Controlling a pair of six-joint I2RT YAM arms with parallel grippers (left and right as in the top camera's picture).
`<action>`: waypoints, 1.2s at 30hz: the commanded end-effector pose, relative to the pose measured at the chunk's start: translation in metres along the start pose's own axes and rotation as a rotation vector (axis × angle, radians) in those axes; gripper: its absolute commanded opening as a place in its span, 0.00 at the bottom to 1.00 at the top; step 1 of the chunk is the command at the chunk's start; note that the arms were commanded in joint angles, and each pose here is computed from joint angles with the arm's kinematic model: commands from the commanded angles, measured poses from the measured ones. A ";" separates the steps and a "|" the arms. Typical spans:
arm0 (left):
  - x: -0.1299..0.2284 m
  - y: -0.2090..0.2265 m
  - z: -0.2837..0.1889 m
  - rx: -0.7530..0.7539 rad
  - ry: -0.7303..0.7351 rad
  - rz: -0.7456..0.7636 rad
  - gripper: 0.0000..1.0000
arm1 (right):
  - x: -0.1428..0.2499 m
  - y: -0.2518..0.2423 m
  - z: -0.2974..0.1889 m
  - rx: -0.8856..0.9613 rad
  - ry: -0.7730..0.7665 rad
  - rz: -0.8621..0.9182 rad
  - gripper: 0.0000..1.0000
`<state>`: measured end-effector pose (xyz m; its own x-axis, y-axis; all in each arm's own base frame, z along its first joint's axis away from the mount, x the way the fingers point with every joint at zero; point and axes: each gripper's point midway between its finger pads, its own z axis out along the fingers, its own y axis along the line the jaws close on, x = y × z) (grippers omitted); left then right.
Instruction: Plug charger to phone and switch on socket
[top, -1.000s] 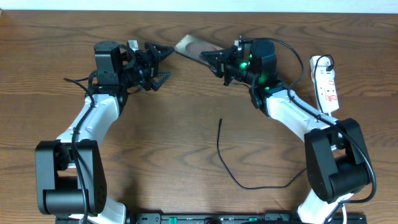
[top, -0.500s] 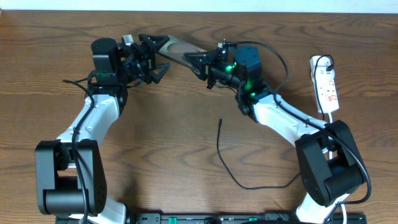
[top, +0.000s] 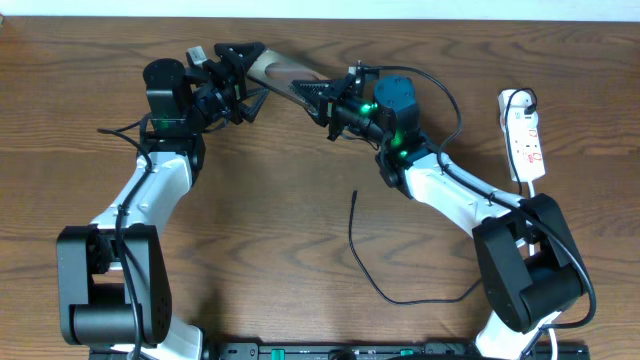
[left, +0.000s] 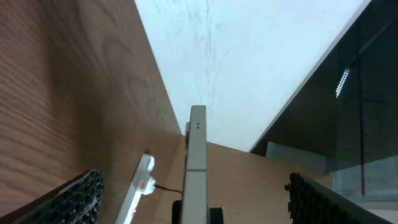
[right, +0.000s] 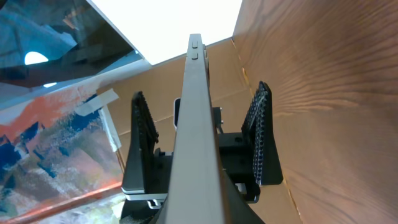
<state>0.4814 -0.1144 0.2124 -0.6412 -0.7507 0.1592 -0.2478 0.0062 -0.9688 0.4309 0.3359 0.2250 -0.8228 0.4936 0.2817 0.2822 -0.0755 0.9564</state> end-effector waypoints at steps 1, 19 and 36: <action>-0.004 0.001 -0.001 0.002 -0.017 -0.029 0.91 | 0.007 0.010 0.006 -0.030 -0.005 0.013 0.01; -0.005 0.001 -0.001 0.003 -0.020 -0.062 0.77 | 0.014 0.008 0.011 -0.033 -0.020 0.018 0.01; -0.001 0.001 -0.001 0.002 -0.003 0.057 0.52 | 0.024 0.006 0.015 -0.027 -0.002 0.016 0.01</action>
<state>0.4834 -0.1123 0.2126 -0.6308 -0.7616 0.1481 -0.2411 0.0109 -0.9704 0.4198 0.3561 0.2245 -0.8068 0.4963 0.3204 0.3163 -0.0951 0.9439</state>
